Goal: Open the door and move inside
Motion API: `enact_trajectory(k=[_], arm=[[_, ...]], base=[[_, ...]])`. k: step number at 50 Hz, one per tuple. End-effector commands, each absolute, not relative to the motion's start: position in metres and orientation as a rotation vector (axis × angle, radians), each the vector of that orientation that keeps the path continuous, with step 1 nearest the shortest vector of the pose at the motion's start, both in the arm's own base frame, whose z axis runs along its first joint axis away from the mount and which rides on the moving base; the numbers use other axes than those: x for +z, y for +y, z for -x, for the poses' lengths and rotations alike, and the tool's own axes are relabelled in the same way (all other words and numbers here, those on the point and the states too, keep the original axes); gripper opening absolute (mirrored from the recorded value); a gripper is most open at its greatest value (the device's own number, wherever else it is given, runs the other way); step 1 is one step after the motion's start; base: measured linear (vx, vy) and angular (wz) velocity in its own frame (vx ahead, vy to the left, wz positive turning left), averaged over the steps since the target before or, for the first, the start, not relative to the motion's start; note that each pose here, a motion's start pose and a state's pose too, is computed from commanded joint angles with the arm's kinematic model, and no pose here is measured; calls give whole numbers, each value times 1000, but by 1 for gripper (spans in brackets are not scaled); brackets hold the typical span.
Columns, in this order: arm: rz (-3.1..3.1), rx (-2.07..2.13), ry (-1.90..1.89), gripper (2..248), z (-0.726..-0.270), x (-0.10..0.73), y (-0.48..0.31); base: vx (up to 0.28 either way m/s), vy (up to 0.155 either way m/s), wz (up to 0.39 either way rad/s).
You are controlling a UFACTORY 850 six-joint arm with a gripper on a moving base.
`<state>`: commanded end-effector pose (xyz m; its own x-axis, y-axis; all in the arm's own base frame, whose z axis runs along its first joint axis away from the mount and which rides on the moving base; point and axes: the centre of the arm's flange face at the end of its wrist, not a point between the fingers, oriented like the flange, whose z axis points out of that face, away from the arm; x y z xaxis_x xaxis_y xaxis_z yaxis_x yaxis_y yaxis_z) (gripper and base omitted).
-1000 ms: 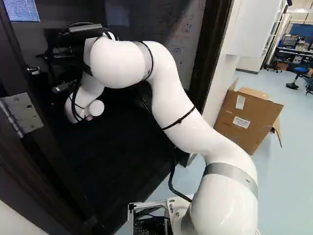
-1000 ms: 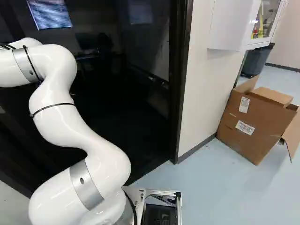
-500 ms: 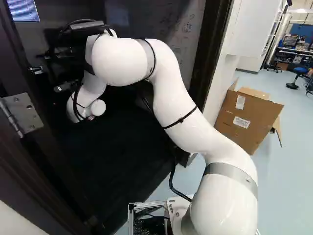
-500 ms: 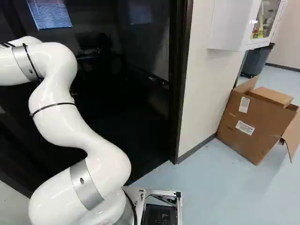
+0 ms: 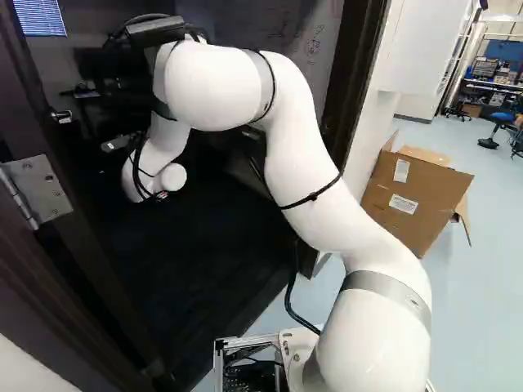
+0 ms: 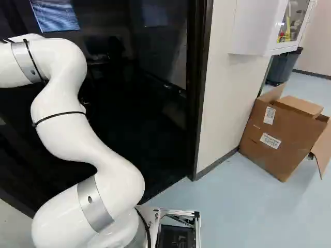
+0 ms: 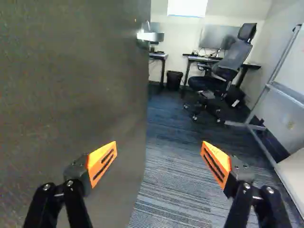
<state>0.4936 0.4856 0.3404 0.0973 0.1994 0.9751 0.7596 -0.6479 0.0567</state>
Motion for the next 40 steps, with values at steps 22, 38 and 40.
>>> enact_trajectory(k=[22,38,40], arm=[[1969,-1577,-912,247,-491,346,446],[2012,-1578,-883,247,-489,350,417],[2017,-1578,-880,247,-489,350,413]], base=[[0,0,0],[0,0,0],[0,0,0]])
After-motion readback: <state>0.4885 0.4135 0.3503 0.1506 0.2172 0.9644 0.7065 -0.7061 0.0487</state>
